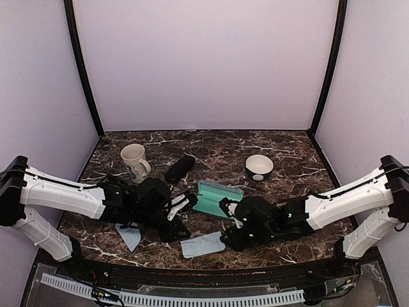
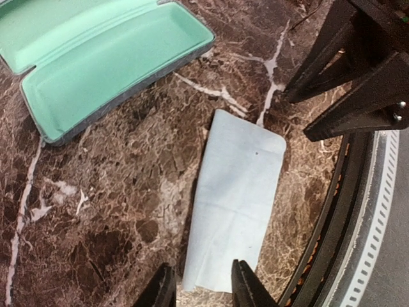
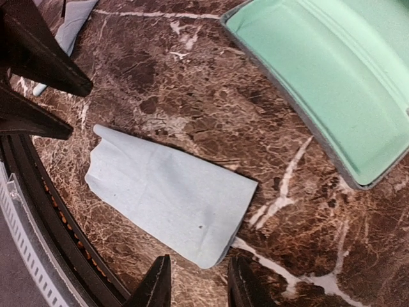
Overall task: Organize the sunglasses
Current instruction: Smooth out the folded cleaning cloth at the center of the board, then move the folded cleaning cloth to the center of the board.
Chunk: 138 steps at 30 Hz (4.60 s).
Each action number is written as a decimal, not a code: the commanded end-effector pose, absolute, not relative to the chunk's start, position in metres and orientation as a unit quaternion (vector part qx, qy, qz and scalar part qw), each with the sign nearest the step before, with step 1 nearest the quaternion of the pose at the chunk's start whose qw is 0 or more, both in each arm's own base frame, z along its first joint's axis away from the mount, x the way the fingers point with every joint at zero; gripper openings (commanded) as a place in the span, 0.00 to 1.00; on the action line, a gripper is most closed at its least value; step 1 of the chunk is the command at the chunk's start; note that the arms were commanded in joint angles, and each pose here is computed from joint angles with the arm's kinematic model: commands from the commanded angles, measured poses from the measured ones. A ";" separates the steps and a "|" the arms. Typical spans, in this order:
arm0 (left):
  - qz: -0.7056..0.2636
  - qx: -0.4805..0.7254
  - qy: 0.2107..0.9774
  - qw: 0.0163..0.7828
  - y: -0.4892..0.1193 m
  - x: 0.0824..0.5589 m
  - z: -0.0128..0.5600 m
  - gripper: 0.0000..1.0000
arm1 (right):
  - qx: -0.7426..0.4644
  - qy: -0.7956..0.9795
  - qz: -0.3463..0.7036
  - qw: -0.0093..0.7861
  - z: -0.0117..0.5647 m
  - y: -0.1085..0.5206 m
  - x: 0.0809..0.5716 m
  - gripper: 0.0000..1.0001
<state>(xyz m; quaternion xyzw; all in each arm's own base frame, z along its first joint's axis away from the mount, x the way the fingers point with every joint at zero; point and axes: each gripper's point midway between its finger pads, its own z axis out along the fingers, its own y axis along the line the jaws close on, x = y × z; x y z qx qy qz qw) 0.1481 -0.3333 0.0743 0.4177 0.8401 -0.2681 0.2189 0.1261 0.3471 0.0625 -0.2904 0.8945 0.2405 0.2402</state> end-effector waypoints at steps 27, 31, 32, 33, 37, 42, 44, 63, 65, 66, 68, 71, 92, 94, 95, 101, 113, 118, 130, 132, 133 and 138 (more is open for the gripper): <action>-0.259 0.413 0.865 0.122 -0.320 0.133 0.023 0.33 | -0.265 0.897 0.287 0.208 0.051 0.358 0.157 0.29; -0.275 0.406 0.864 0.116 -0.320 0.132 0.025 0.33 | -0.262 0.896 0.294 0.203 0.051 0.360 0.162 0.29; -0.278 0.403 0.864 0.115 -0.319 0.133 0.025 0.33 | -0.262 0.900 0.290 0.195 0.044 0.359 0.162 0.29; -0.282 0.400 0.864 0.114 -0.319 0.133 0.026 0.33 | -0.261 0.901 0.289 0.192 0.041 0.358 0.163 0.29; -0.297 0.389 0.865 0.113 -0.318 0.135 0.029 0.33 | -0.256 0.904 0.289 0.186 0.037 0.356 0.169 0.29; -0.306 0.382 0.865 0.110 -0.318 0.135 0.028 0.31 | -0.258 0.902 0.296 0.178 0.033 0.358 0.169 0.29; -0.305 0.380 0.867 0.108 -0.317 0.135 0.026 0.29 | -0.259 0.902 0.297 0.174 0.030 0.359 0.168 0.29; -0.300 0.375 0.870 0.115 -0.315 0.138 0.026 0.20 | -0.260 0.906 0.292 0.161 0.014 0.361 0.168 0.25; -0.300 0.374 0.870 0.114 -0.315 0.138 0.025 0.20 | -0.261 0.906 0.292 0.162 0.014 0.362 0.168 0.24; -0.302 0.375 0.869 0.114 -0.316 0.138 0.026 0.19 | -0.261 0.906 0.290 0.162 0.013 0.361 0.168 0.24; -0.303 0.375 0.869 0.113 -0.316 0.138 0.025 0.19 | -0.261 0.907 0.288 0.163 0.012 0.360 0.169 0.23; -0.305 0.375 0.868 0.111 -0.317 0.137 0.025 0.19 | -0.262 0.907 0.287 0.163 0.012 0.361 0.169 0.20; -0.325 0.362 0.868 0.101 -0.318 0.138 0.028 0.06 | -0.261 0.906 0.287 0.171 0.018 0.362 0.174 0.03; -0.327 0.363 0.867 0.098 -0.318 0.137 0.027 0.04 | -0.261 0.905 0.287 0.176 0.020 0.362 0.175 0.01; -0.327 0.363 0.867 0.097 -0.318 0.137 0.027 0.03 | -0.260 0.904 0.289 0.180 0.023 0.362 0.176 0.00; -0.327 0.362 0.867 0.099 -0.317 0.137 0.028 0.00 | -0.252 0.897 0.299 0.207 0.038 0.361 0.181 0.00; -0.321 0.372 0.861 0.132 -0.328 0.153 0.041 0.00 | -0.245 0.890 0.311 0.228 0.050 0.356 0.184 0.00; -0.320 0.372 0.861 0.132 -0.335 0.159 0.042 0.00 | -0.245 0.894 0.302 0.220 0.044 0.354 0.183 0.00; -0.315 0.376 0.864 0.117 -0.335 0.156 0.037 0.00 | -0.248 0.905 0.287 0.194 0.028 0.358 0.182 0.06; -0.315 0.376 0.864 0.116 -0.335 0.156 0.036 0.00 | -0.249 0.904 0.287 0.195 0.029 0.358 0.183 0.09; -0.316 0.376 0.863 0.116 -0.335 0.156 0.036 0.00 | -0.248 0.904 0.287 0.197 0.030 0.359 0.184 0.11; -0.316 0.377 0.863 0.115 -0.334 0.155 0.036 0.00 | -0.246 0.902 0.286 0.209 0.036 0.358 0.187 0.20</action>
